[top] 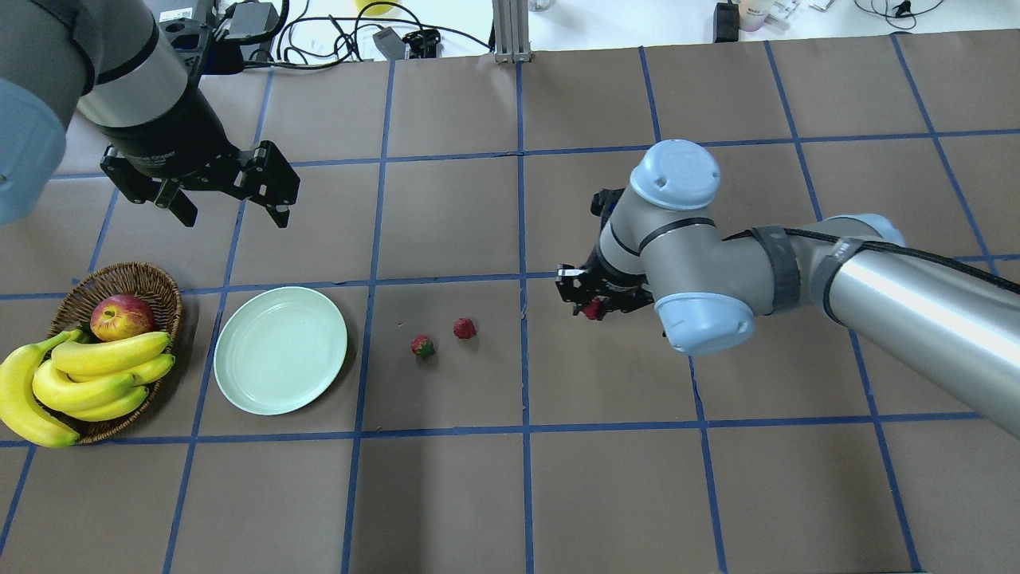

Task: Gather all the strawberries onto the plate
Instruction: 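Carry the strawberry toward the plate and release it beside the others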

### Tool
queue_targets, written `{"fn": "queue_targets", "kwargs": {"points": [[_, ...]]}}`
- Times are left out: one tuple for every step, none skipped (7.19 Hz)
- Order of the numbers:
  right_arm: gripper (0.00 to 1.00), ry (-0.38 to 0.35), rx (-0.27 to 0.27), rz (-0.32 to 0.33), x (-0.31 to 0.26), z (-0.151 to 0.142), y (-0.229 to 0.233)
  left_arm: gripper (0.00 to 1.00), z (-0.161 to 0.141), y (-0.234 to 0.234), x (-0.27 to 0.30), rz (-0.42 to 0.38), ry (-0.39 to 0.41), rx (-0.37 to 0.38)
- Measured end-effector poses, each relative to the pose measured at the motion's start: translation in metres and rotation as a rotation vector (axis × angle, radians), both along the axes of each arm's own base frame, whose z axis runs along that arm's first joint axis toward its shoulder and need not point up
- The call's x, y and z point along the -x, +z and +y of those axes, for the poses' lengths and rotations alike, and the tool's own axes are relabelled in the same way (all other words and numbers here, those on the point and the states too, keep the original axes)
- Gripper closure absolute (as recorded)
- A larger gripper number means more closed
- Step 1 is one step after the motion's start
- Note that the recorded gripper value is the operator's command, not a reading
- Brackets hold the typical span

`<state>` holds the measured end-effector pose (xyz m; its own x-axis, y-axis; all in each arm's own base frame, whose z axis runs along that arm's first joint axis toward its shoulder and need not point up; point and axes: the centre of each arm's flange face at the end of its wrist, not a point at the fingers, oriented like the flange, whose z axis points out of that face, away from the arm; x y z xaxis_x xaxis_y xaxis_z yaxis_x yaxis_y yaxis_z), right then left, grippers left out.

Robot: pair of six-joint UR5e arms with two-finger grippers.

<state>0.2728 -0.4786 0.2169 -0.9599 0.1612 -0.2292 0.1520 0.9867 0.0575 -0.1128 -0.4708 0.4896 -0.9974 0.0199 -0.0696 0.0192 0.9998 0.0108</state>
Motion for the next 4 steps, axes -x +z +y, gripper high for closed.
{"fn": "queue_targets", "kwargs": {"points": [[0.88, -0.013, -0.009, -0.061, -0.043, -0.003, 0.007, 0.0, 0.0, 0.0, 0.0, -0.003, 0.0, 0.0], [0.88, -0.047, -0.027, -0.091, -0.084, -0.003, 0.011, 0.0, 0.0, -0.001, 0.0, -0.003, 0.0, 0.0], [0.88, -0.084, -0.045, -0.104, -0.115, -0.003, 0.011, 0.0, 0.0, -0.001, 0.0, -0.003, -0.001, -0.001], [0.86, -0.108, -0.057, -0.108, -0.136, -0.006, 0.008, 0.0, 0.0, -0.001, 0.0, -0.003, 0.0, -0.001]]}}
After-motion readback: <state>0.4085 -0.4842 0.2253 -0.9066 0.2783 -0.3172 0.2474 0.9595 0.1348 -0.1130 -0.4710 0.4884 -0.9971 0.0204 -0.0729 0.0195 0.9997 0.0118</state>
